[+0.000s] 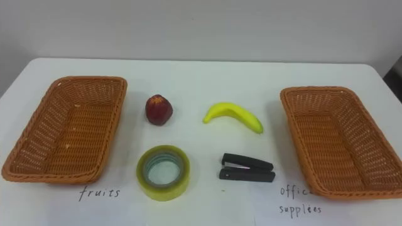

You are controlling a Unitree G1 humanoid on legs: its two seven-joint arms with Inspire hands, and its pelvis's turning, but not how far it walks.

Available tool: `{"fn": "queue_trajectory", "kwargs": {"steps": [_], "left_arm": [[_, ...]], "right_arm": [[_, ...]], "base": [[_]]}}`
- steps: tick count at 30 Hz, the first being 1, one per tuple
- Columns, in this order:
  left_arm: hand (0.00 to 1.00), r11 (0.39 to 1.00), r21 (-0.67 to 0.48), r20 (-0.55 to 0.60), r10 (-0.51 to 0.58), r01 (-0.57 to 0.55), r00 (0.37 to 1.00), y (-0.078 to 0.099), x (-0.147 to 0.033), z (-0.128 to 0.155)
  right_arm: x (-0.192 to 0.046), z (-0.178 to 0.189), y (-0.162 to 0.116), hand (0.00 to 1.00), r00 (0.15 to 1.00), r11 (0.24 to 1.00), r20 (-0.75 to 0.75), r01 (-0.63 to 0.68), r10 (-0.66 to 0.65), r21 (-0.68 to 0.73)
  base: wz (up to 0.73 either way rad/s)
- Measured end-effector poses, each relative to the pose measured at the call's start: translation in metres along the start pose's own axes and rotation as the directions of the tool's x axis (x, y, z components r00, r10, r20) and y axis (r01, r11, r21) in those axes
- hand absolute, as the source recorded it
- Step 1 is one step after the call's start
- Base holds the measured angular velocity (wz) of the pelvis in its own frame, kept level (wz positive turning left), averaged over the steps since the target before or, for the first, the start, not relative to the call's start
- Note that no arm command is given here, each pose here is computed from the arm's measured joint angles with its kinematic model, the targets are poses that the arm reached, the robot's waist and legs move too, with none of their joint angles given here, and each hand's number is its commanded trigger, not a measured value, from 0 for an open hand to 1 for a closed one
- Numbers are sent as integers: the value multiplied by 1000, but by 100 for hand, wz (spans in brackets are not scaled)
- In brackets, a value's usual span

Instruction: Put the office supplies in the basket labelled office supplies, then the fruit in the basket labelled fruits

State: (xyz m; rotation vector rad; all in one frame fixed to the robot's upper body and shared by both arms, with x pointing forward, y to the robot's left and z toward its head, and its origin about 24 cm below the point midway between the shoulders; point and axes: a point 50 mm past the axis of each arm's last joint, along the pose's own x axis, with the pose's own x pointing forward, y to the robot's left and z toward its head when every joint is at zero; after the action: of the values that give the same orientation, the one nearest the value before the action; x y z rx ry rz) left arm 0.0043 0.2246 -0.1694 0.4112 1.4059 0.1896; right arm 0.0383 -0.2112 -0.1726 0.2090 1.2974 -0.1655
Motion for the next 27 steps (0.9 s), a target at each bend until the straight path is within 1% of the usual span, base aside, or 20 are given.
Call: {"fn": "queue_trajectory", "kwargs": {"steps": [6, 9, 16, 25, 27], "left_arm": [[0, 1000, 6, 12, 17, -17, 1000, 1, 0, 2], [0, 999, 30, 26, 25, -26, 999, 2, 1, 5], [0, 999, 26, 52, 35, -37, 998, 3, 1, 11], [0, 999, 19, 26, 42, -43, 999, 5, 1, 2], [0, 999, 18, 18, 42, -42, 999, 5, 1, 0]], "right_arm": [[0, 0, 0, 0, 1000, 1000, 1, 1, -1, 11], [0, 0, 0, 0, 1000, 1000, 0, 0, 0, 10], [0, -1, 0, 0, 1000, 1000, 1, 0, 0, 20], [-1, -3, -2, 0, 1000, 997, 0, 12, -12, 72], [-2, -8, -6, 0, 999, 994, -4, 32, -32, 104]], "base": [[0], [0], [0], [-1], [0]]}}
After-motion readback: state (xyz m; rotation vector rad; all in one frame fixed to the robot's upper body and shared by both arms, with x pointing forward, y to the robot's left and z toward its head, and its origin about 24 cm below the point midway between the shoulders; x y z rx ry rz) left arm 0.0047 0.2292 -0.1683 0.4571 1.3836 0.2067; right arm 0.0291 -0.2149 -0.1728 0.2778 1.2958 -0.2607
